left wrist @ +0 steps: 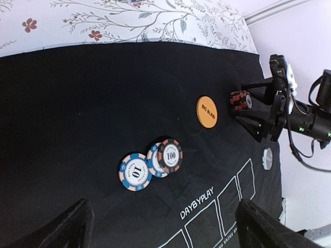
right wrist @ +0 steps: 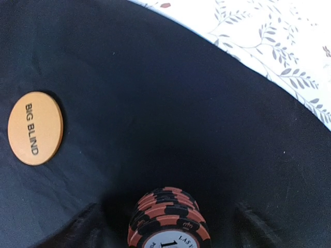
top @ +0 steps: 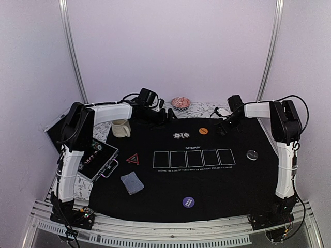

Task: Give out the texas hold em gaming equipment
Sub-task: Place the poker chips pile in the big blind area, then pick up the pile of poker chips from the center of the board.

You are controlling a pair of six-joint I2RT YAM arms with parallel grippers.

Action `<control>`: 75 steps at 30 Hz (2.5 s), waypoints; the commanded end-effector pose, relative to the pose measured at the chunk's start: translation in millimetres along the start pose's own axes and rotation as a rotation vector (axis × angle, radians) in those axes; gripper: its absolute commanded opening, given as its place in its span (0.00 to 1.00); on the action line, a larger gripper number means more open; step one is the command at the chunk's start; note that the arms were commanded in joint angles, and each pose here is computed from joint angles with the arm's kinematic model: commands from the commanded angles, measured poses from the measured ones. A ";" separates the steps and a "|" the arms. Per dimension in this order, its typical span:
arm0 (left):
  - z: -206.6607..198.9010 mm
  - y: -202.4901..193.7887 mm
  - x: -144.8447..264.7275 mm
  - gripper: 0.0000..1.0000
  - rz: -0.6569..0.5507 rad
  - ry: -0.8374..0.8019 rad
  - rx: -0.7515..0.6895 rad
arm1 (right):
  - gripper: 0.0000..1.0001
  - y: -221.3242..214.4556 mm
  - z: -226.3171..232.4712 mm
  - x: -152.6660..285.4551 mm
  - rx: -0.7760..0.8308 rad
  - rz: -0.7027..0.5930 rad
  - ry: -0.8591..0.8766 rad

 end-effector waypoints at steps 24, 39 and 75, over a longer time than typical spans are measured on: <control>-145.4 8.2 255.7 0.98 -0.681 0.034 -0.705 | 0.99 94.8 32.2 330.8 -0.063 -0.953 0.003; 8.4 -75.0 331.0 0.98 -0.506 0.739 -0.358 | 0.99 -29.9 65.7 323.6 -0.295 -0.781 0.110; 232.5 -82.6 246.2 0.69 0.093 0.920 -0.044 | 0.99 -67.1 77.3 299.1 -0.315 -0.710 0.145</control>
Point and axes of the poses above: each gripper's point midway between its finger pads, its own x axis back along the fingers, its own z axis along the line the jaws close on, y = z × x, the point moved 4 cm from there along x, back along the fingers, and after that the axes turned 3 degrees about -x, right-handed, at the moved point
